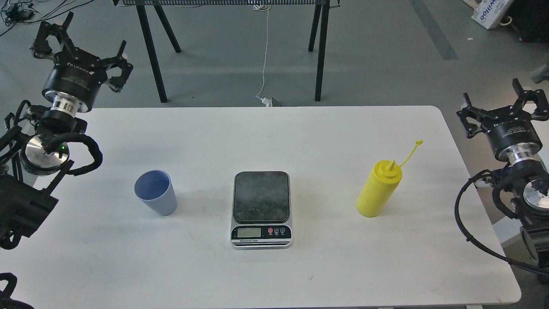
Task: Pour seasoning into cup on scale with both arms
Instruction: 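Move the left gripper toward the light blue cup, then grasp the light blue cup with the left gripper, then carry the cup onto the scale and release it with the left gripper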
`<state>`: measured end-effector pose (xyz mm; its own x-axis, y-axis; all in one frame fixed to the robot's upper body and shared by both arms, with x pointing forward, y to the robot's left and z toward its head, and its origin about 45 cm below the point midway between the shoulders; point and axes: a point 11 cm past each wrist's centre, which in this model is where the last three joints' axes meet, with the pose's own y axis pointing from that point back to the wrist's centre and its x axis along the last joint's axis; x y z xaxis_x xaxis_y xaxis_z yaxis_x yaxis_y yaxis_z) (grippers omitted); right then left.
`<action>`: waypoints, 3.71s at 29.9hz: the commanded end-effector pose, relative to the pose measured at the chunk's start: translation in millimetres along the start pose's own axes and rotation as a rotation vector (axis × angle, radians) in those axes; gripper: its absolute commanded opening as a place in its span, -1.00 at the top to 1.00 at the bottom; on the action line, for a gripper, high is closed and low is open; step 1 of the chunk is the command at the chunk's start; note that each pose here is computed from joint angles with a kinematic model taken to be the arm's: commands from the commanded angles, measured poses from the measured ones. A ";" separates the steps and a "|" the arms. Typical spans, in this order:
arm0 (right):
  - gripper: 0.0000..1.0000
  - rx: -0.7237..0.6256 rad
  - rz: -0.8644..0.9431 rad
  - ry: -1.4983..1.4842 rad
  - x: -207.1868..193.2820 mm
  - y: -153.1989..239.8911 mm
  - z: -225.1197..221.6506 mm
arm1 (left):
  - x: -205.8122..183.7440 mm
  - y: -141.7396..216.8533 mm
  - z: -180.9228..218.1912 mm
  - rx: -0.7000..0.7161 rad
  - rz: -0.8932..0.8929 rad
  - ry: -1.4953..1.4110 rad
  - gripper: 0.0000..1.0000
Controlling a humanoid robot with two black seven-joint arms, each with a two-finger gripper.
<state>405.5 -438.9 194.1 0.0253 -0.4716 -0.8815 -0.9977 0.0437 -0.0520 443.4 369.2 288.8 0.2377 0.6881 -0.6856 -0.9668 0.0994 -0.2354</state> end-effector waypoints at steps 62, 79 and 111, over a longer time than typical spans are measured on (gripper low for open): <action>-0.98 0.029 -0.002 -0.054 17.3 84.9 -16.6 | 72.7 145.5 -73.0 0.944 -1.076 -2.236 -0.45; -0.98 0.026 -0.003 -0.043 16.8 84.9 -19.4 | 78.4 139.2 -74.3 0.912 -0.998 -2.194 0.89; -0.98 0.059 0.032 -0.010 26.7 97.9 -40.4 | -96.4 79.0 -211.0 0.758 -1.501 -2.097 0.87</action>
<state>306.3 -483.1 184.7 -0.0057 -0.4613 -0.8872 -0.9927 0.1096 -0.0506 365.0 156.5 194.0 0.4520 -0.5475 0.7042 -0.3810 0.5953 0.7074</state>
